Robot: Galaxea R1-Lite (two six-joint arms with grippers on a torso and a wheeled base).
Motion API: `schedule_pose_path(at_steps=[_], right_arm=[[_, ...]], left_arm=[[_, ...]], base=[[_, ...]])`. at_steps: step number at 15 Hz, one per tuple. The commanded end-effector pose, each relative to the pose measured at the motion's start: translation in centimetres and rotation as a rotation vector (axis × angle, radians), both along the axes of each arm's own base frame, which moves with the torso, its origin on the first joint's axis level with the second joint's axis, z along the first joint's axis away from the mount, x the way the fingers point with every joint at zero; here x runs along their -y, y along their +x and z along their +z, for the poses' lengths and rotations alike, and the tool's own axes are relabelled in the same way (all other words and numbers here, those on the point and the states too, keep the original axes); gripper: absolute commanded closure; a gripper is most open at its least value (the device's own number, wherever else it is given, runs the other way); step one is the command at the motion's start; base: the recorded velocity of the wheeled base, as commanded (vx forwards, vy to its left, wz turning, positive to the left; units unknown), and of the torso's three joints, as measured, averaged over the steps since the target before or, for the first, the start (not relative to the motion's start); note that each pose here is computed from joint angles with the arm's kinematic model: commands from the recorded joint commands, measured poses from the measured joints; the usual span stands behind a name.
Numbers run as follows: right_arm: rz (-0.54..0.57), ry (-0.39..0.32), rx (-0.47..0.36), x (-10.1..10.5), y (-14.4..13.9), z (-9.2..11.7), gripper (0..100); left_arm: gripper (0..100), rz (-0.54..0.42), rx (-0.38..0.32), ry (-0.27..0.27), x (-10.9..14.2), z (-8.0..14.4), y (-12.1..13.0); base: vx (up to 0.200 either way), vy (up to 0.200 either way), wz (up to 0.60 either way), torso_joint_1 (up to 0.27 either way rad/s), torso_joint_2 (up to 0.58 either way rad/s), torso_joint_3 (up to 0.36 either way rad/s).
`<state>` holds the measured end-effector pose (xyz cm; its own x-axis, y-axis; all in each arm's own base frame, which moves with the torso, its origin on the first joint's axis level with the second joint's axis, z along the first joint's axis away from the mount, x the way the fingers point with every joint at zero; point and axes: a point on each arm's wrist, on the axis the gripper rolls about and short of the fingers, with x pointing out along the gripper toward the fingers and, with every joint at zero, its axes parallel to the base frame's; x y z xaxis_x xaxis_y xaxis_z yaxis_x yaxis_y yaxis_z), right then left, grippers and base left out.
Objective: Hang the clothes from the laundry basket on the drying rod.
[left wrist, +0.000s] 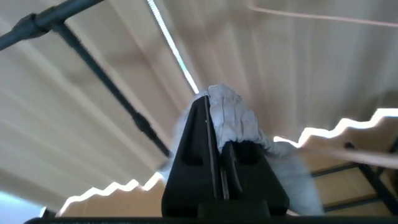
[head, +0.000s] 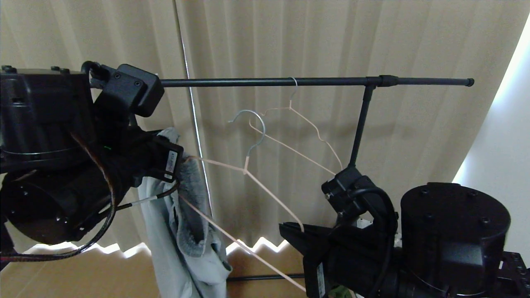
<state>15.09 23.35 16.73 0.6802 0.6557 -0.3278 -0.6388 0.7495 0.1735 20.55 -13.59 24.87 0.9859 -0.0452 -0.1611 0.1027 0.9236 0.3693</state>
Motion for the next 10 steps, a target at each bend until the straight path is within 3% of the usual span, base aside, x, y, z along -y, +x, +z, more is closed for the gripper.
schedule_pose_path(at_steps=[1,3,5,7,10], right_arm=[[0.001,-0.009,-0.001,-0.8,0.5,-0.8,100],[0.001,-0.017,-0.006,-1.1,0.7,-1.2,100],[0.003,-0.022,-0.009,-1.4,0.8,-1.4,100],[0.013,-0.021,-0.009,-1.9,0.8,-1.4,100],[0.013,-0.020,-0.008,-2.3,1.0,-1.4,100]], left_arm=[[100,-0.068,-0.007,0.005,0.8,0.0,-1.6],[100,-0.109,-0.024,0.014,1.4,-0.2,-2.4],[100,-0.125,-0.017,-0.008,1.7,0.1,-2.6],[100,-0.154,0.002,-0.078,2.4,1.1,-3.0],[100,-0.168,0.002,-0.088,2.4,1.1,-3.6]], base=[[0.000,0.000,0.00,0.000,0.00,0.000],[0.000,0.000,0.00,0.000,0.00,0.000],[0.000,0.000,0.00,0.000,0.00,0.000],[0.000,0.000,0.00,0.000,0.00,0.000],[0.000,0.000,0.00,0.000,0.00,0.000]])
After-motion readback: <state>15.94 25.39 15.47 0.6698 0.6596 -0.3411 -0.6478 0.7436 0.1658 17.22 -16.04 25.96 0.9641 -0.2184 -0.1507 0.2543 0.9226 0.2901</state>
